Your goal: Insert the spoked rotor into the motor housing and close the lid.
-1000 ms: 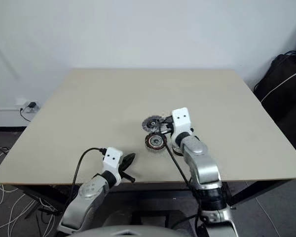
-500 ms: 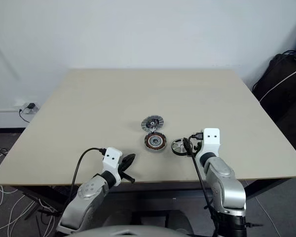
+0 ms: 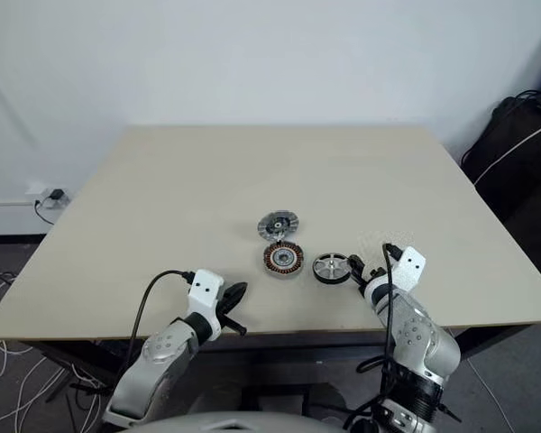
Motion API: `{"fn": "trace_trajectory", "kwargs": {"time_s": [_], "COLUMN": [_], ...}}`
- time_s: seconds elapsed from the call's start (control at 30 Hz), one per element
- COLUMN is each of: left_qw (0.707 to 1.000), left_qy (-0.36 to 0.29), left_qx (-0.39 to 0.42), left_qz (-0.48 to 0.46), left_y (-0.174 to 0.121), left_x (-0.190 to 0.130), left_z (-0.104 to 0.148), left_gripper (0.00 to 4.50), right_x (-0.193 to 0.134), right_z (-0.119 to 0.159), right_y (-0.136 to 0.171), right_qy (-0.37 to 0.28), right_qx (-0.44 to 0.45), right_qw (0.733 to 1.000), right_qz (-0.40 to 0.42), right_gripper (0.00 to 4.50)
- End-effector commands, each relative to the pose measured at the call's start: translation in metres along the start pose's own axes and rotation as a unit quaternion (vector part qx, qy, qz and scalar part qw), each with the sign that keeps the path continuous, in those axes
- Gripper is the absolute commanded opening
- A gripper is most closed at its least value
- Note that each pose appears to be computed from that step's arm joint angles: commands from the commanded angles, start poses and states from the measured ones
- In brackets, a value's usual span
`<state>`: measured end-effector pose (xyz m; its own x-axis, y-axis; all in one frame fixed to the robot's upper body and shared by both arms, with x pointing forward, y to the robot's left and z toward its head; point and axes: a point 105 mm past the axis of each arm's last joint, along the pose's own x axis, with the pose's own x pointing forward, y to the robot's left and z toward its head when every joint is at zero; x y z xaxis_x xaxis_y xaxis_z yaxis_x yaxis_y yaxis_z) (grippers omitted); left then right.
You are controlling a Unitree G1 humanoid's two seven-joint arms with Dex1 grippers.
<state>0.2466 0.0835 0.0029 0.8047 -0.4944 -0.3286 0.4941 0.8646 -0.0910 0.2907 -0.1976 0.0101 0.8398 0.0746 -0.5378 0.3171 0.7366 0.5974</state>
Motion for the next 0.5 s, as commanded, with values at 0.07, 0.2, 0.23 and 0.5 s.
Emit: {"fn": "trace_trajectory", "kwargs": {"time_s": [0.07,0.2,0.23,0.5], "left_qw": [1.000,1.000,1.000,1.000], "left_qy": [-0.026,-0.026,-0.026,-0.026], "left_qx": [0.009,0.008,0.008,0.009], "left_qz": [-0.004,-0.004,-0.004,-0.002], "left_y": [-0.002,-0.002,-0.002,-0.002], "left_x": [0.000,0.000,0.000,0.000], "left_z": [0.016,0.015,0.015,0.015], "left_gripper": [0.00,0.00,0.00,0.00], "right_x": [0.001,0.003,0.004,0.008], "right_z": [-0.004,-0.012,-0.014,-0.019], "right_y": [0.026,0.031,0.032,0.038], "right_qy": [0.022,0.043,0.047,0.057], "right_qx": [0.031,0.050,0.054,0.100], "right_qw": [0.997,0.994,0.994,0.988], "right_qz": [0.069,0.083,0.084,0.104], "right_gripper": [4.47,4.47,4.47,3.54]}}
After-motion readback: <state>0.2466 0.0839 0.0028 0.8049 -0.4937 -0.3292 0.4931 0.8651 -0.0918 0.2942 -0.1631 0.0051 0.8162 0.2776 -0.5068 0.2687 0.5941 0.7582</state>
